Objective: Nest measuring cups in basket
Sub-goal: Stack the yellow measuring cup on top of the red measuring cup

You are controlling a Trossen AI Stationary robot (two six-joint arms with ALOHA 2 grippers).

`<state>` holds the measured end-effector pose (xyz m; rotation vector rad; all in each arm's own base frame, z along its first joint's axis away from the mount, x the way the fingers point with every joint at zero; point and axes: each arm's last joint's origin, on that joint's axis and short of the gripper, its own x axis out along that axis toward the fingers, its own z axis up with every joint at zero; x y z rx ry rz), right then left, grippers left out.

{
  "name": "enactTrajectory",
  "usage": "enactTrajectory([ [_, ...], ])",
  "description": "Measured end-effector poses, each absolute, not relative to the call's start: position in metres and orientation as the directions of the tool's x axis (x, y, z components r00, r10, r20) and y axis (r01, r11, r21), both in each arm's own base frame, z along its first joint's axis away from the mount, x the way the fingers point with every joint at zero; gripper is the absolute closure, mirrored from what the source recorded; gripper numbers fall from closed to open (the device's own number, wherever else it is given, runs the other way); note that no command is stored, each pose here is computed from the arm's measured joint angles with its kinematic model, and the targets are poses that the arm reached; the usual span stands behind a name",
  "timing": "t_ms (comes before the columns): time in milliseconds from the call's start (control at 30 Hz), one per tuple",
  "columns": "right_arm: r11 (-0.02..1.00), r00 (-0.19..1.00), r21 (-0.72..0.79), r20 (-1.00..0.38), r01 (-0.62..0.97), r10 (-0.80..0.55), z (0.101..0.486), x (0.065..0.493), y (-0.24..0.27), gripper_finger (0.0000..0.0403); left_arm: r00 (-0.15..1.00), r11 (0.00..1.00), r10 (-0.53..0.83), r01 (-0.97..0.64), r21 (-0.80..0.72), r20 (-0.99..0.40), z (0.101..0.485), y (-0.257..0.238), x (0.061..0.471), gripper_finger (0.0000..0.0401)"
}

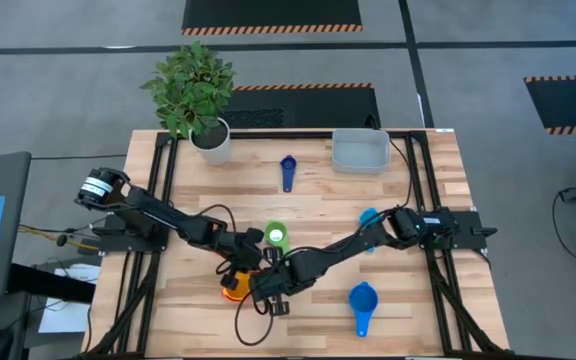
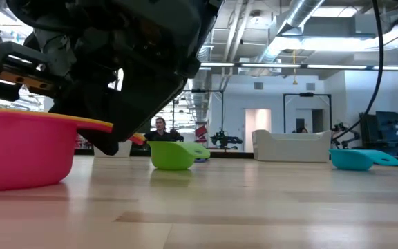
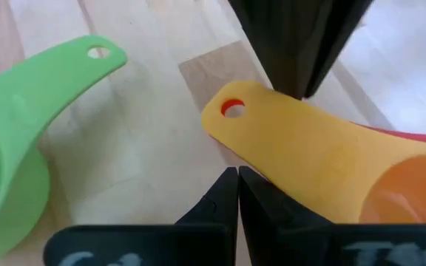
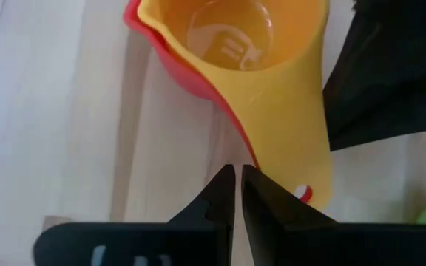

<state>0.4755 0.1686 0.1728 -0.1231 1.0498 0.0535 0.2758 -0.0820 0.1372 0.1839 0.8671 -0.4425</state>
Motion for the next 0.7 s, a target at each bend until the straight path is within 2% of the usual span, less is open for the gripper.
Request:
enactTrajectory([
  [167, 0.979, 0.478, -0.088, -0.878, -0.184, 0.011, 0.178, 0.470, 0.174, 0.0352, 0.560, 0.884, -0.308, 0.468, -0.013, -0.769, 0.137, -0.086, 0.275, 0.0401],
  [267, 0.970, 0.513, -0.104, -0.858, -0.218, 0.023, 0.193, 0.466, 0.182, 0.0352, 0.571, 0.888, -0.285, 0.460, 0.012, -0.770, 0.138, -0.086, 0.275, 0.0401],
  [433, 0.968, 0.509, -0.190, -0.857, -0.163, -0.082, 0.222, 0.450, 0.176, 0.0352, 0.602, 0.892, -0.264, 0.449, 0.046, -0.753, 0.141, -0.085, 0.277, 0.0401],
  [600, 0.960, 0.476, -0.274, -0.853, -0.059, -0.214, 0.253, 0.434, 0.150, 0.0352, 0.589, 0.860, -0.367, 0.510, -0.022, -0.720, 0.143, -0.090, 0.278, 0.0401],
  [700, 0.949, 0.496, -0.314, -0.824, 0.002, -0.274, 0.270, 0.427, 0.137, 0.0352, 0.564, 0.838, -0.416, 0.542, -0.060, -0.713, 0.143, -0.095, 0.276, 0.0401],
])
